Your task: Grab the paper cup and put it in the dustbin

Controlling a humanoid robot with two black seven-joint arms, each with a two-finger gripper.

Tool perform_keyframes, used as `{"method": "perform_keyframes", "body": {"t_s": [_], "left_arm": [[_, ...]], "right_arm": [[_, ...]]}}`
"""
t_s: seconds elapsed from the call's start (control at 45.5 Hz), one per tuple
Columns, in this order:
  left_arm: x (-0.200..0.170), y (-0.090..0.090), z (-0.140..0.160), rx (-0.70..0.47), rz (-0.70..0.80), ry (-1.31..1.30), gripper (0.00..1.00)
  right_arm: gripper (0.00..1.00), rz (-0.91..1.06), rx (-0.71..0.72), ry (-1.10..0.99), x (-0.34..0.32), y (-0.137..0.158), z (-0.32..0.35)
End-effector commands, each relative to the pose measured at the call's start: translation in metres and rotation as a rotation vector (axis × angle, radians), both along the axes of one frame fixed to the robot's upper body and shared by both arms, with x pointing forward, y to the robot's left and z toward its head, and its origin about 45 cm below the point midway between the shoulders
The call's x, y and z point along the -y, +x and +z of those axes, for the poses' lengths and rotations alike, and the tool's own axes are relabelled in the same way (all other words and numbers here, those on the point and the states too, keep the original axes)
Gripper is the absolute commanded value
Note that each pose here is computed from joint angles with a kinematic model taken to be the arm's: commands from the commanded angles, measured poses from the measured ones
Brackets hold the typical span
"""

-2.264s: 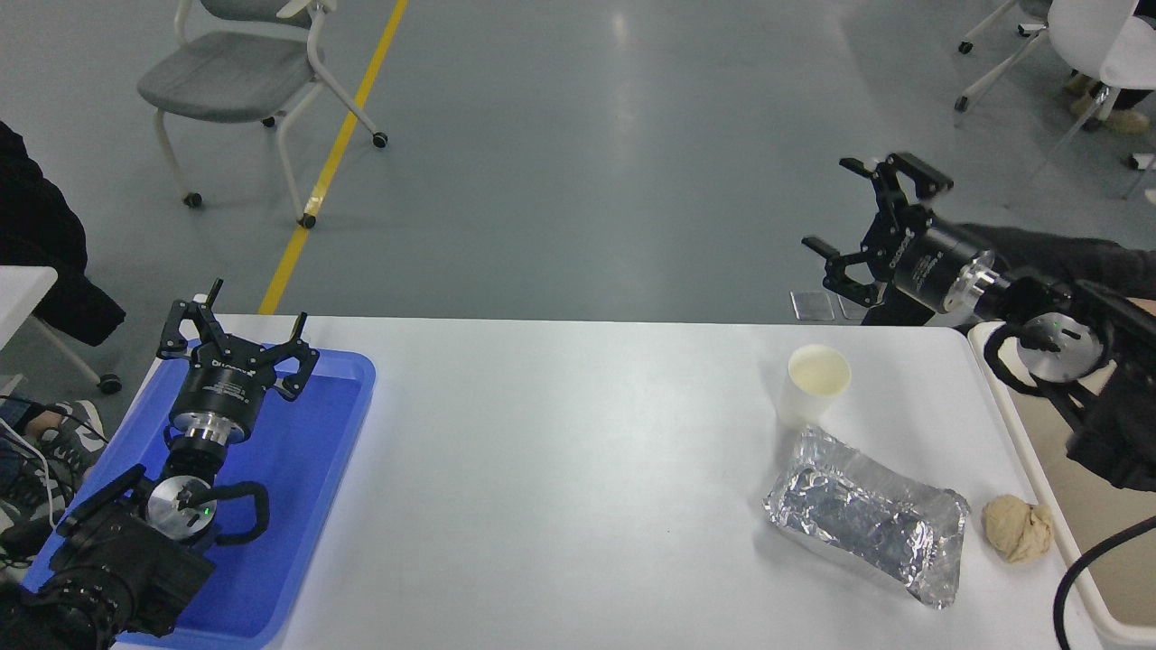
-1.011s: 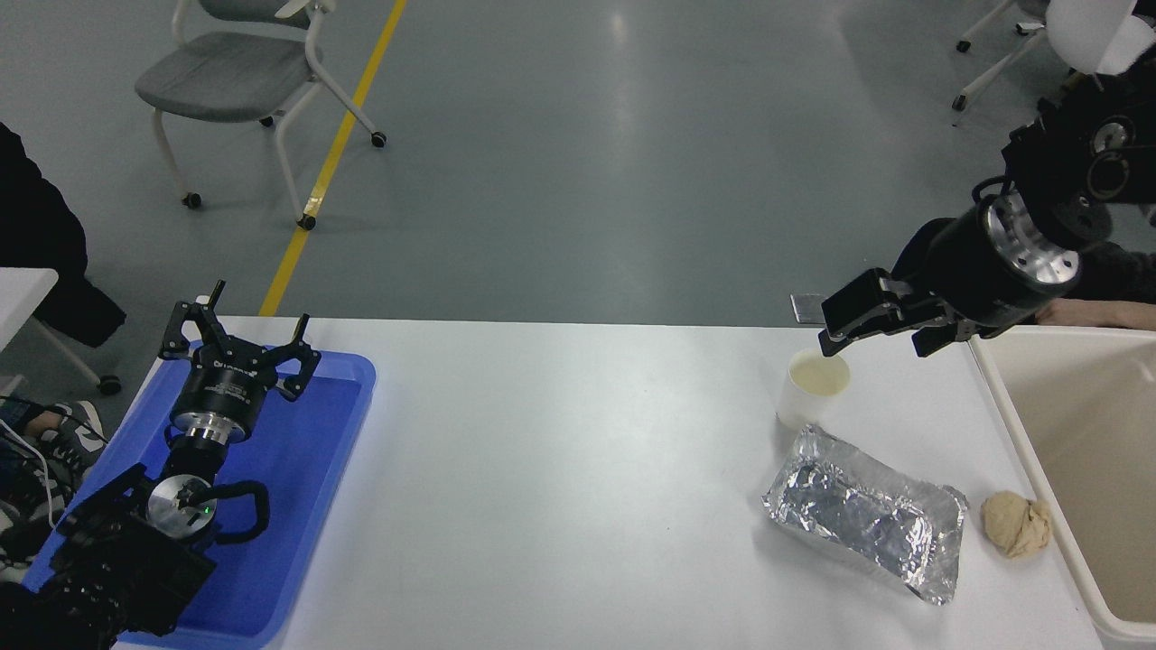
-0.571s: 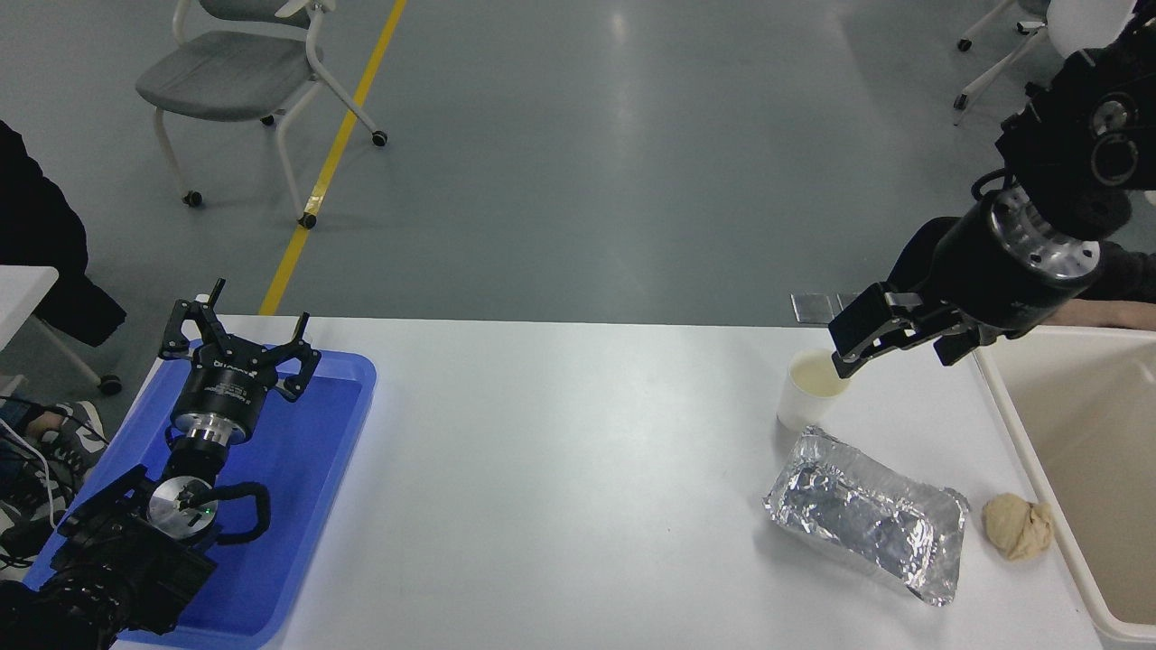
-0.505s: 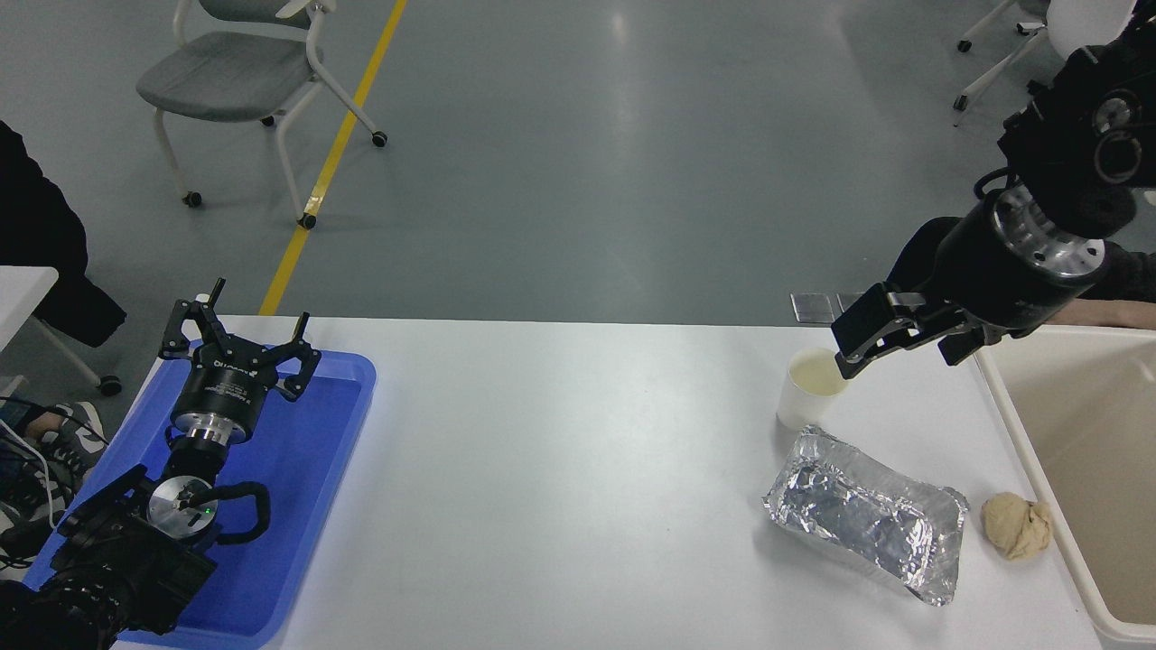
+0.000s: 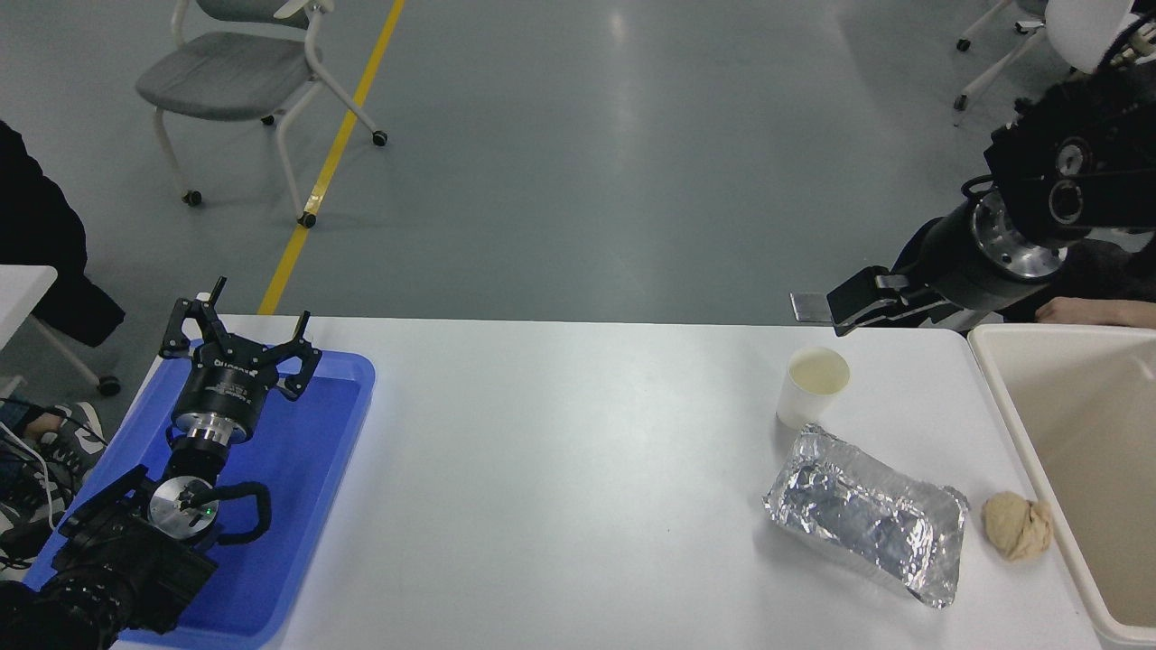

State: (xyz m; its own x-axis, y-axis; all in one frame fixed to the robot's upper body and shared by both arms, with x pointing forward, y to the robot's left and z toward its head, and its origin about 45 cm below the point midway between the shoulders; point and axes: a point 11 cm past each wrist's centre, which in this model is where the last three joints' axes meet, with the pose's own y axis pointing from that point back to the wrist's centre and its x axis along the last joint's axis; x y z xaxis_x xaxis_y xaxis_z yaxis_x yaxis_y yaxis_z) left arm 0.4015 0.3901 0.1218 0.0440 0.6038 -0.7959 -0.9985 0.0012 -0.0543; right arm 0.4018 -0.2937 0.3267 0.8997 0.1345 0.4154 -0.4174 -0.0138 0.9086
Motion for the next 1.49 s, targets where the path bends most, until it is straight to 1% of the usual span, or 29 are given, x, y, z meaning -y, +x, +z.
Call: {"method": "perform_keyframes", "body": {"t_s": [0.0,0.154,0.352,0.462,0.681,0.967,1.099,1.231,1.473], "left_arm": [[0.0,0.0,0.0,0.001,0.001,0.0,1.0],[0.0,0.0,0.0,0.001,0.001,0.0,1.0],[0.0,0.0,0.001,0.002,0.0,0.001,1.0],[-0.001,0.0,0.0,-0.001,0.003,0.001,1.0],[0.0,0.0,0.0,0.001,0.001,0.0,1.0],[0.0,0.001,0.001,0.003,0.001,0.0,1.0],[0.0,0.001,0.001,0.003,0.001,0.0,1.0],[0.0,0.001,0.001,0.003,0.001,0.0,1.0],[0.0,0.0,0.001,0.002,0.0,0.001,1.0]], "right_arm": [[1.0,-0.036,0.098,-0.01,0.025,0.026,-0.043],[1.0,-0.066,0.15,0.015,0.036,0.035,-0.08],[1.0,-0.124,0.171,0.035,0.054,0.04,-0.118],[1.0,-0.127,0.168,0.014,0.065,0.038,-0.136],[1.0,-0.118,0.135,0.024,0.064,0.026,-0.168],[1.0,-0.142,0.177,0.057,0.055,0.034,-0.186],[1.0,-0.139,0.167,0.067,0.049,0.031,-0.195],[0.98,-0.134,0.153,0.059,0.05,0.026,-0.202],[0.9,-0.139,0.139,0.062,0.05,0.021,-0.21]]}}
